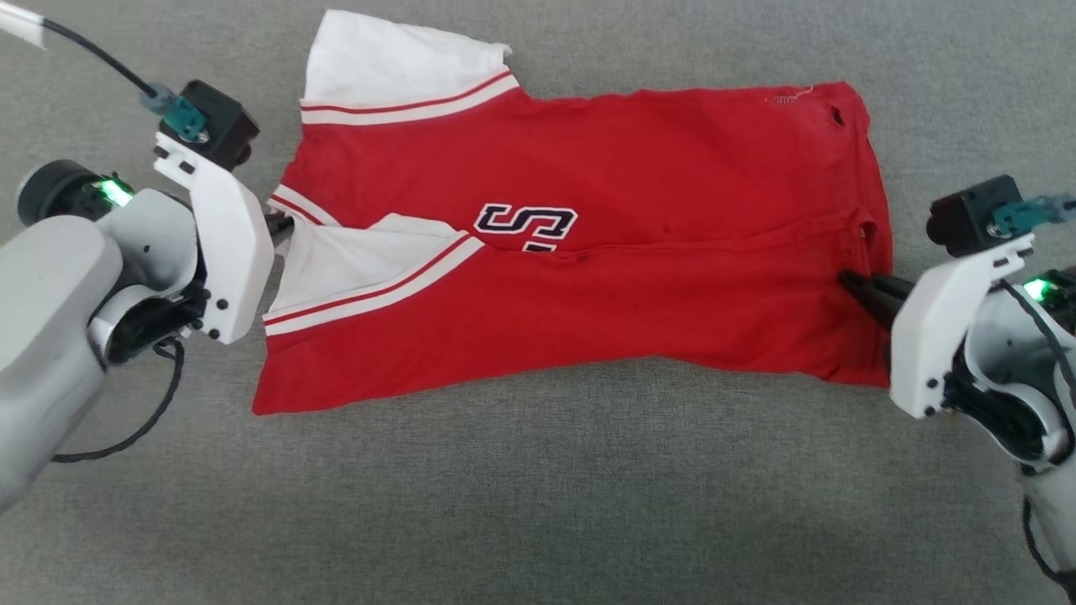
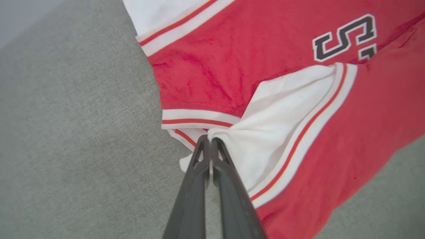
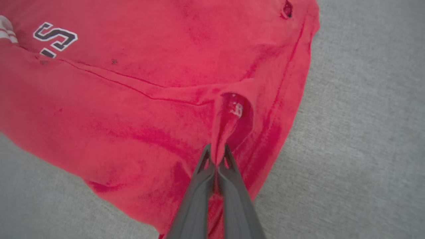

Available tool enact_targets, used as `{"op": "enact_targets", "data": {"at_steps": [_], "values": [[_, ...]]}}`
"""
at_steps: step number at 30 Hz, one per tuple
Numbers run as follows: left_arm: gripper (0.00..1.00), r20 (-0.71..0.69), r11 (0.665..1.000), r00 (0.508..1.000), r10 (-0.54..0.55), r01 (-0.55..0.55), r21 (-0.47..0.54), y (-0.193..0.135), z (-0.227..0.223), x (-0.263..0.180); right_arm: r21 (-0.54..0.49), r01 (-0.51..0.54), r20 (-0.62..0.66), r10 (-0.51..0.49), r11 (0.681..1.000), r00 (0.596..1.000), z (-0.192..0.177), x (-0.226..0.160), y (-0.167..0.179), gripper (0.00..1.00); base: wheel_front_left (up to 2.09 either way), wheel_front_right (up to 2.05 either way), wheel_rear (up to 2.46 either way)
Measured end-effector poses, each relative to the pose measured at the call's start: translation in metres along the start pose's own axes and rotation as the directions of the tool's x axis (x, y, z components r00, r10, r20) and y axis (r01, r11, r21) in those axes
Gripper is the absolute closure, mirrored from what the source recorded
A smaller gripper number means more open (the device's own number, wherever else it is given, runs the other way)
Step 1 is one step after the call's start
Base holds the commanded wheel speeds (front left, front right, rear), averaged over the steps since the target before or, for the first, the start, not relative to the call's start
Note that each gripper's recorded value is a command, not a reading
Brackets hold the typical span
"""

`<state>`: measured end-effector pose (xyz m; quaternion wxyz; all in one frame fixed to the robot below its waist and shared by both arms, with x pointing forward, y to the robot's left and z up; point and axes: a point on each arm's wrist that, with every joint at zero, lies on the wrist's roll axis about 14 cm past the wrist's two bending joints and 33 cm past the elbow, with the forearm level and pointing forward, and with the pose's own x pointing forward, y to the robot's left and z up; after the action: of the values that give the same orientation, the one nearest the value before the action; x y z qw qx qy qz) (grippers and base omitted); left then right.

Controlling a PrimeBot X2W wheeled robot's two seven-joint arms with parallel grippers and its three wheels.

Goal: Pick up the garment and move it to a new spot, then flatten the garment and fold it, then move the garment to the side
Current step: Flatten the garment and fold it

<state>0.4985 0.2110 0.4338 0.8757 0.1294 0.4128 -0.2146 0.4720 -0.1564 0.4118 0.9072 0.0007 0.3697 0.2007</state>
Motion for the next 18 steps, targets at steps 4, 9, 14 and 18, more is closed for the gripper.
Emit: {"op": "enact_targets", "data": {"at_steps": [4,9,14,18], "values": [[1.00,-0.080,0.999,0.997,-0.014,0.010,-0.050,-0.002,-0.018,0.021,0.006,0.001,-0.034,-0.001,1.000,0.999,-0.007,0.011,-0.001,1.00,0.00,0.00,0.00],[0.83,-0.155,0.992,0.988,-0.027,0.007,-0.124,-0.003,-0.037,0.038,0.001,0.001,-0.074,0.000,1.000,0.997,-0.013,0.021,-0.002,1.00,0.00,0.00,0.00],[0.00,-0.154,0.985,0.988,-0.015,-0.012,-0.174,0.003,-0.035,0.041,-0.007,-0.002,-0.085,0.002,1.000,0.996,-0.011,0.024,-0.001,0.49,0.00,0.00,0.00],[0.00,-0.123,0.986,0.992,0.010,-0.030,-0.165,0.009,-0.025,0.033,-0.019,-0.001,-0.063,0.000,1.000,0.998,-0.004,0.020,0.000,0.00,0.00,0.00,0.00]]}}
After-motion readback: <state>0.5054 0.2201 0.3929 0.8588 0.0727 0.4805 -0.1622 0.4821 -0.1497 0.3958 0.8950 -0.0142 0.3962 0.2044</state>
